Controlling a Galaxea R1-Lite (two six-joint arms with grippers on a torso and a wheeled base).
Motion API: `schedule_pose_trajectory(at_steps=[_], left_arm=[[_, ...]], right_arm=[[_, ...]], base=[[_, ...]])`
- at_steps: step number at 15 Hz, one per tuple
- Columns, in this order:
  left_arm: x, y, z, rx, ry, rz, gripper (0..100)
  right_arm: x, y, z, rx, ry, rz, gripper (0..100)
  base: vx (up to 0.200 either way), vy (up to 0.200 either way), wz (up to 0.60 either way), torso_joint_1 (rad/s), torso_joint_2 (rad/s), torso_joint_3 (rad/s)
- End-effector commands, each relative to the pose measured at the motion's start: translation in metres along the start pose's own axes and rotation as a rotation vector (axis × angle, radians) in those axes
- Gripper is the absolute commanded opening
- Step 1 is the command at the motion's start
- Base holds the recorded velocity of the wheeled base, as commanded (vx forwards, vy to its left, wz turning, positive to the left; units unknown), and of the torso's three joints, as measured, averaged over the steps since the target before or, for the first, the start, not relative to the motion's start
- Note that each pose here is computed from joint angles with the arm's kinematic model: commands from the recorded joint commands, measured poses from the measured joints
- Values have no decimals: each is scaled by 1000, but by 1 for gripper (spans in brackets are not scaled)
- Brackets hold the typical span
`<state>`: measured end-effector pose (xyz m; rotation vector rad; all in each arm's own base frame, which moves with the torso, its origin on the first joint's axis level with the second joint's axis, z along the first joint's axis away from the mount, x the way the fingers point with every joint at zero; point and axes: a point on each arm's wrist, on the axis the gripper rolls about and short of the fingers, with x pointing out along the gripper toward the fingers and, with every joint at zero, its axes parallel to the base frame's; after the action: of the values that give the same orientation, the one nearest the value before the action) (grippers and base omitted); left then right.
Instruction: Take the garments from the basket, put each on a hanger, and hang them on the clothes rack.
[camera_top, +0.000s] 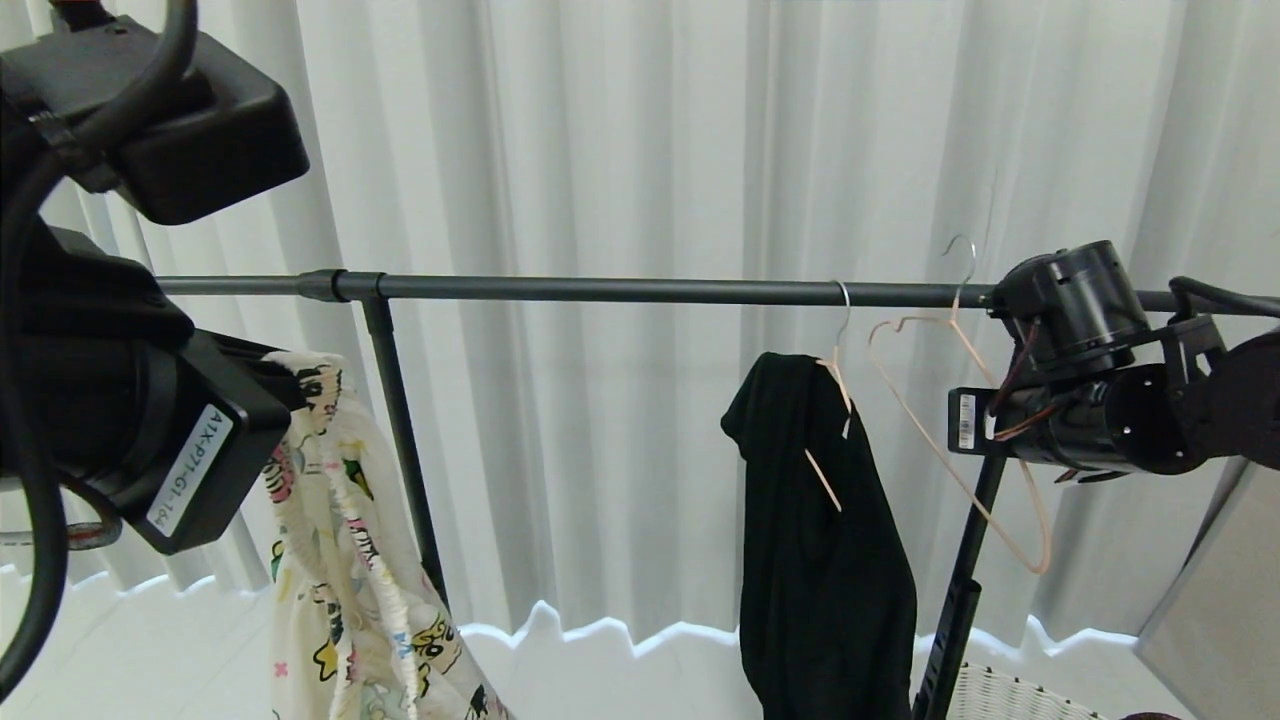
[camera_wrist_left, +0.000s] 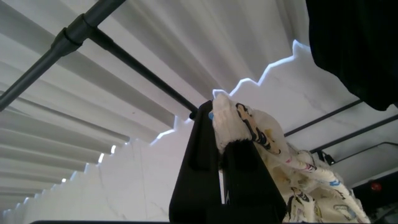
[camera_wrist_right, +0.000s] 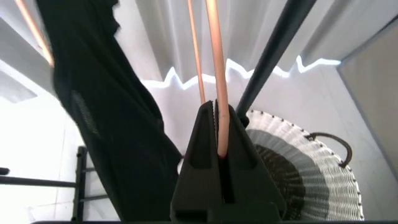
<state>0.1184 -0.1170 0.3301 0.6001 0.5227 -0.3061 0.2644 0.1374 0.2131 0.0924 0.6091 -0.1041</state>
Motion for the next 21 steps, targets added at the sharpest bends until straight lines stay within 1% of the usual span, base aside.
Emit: schedule_pose_trajectory(at_steps=[1,3,4,5,6,9,13,14,16,17,18,19,21], left_arm=[[-2,1,-1,-3,-4,1,0],[-2,1,-1,-4,-7,1,0],[-3,2,-1,-5,-8,2,0],[-3,2,-1,-4,-7,8,0],[-2,2,-1,-1,-4,20,0],[-2,2,-1,-1,-2,32,0],[-3,2,-1,-2,-4,32,0],[-2,2,-1,-1,-3,30,0],[-3,2,-1,-1,-3,31,0],[-2,0,0,5,-4,23,0],[-2,-1,0,9,-5,20,0],[-2,-1,0,9,-6,19,0],[-1,-2,0,11,-1,18,0]], right_arm=[[-16,-5,6,10,-36,21,0],[-24,-8,7,3,-49,31,0],[-31,-13,5,-20,-55,38,0],[-39,-20,0,-59,-54,44,0],[-43,-24,-4,-79,-50,52,0],[-57,-34,-10,-87,-60,68,0],[-73,-46,-20,-130,-72,80,0],[-78,-47,-22,-133,-75,102,0],[-88,-49,-23,-131,-87,161,0],[-103,-50,-23,-144,-101,262,0],[-112,-52,-23,-169,-113,326,0],[-116,-54,-24,-188,-117,357,0],[-137,-69,-32,-299,-148,536,0]], base=[[0,0,0,0,0,0],[0,0,0,0,0,0],[0,0,0,0,0,0],[0,0,0,0,0,0],[0,0,0,0,0,0],[-200,0,0,7,2,10],[-200,0,0,-1,3,4],[-200,0,0,2,7,2],[-200,0,0,0,0,7],[-200,0,0,2,7,7],[-200,0,0,2,2,-2],[-200,0,0,2,2,2],[-200,0,0,5,5,7]])
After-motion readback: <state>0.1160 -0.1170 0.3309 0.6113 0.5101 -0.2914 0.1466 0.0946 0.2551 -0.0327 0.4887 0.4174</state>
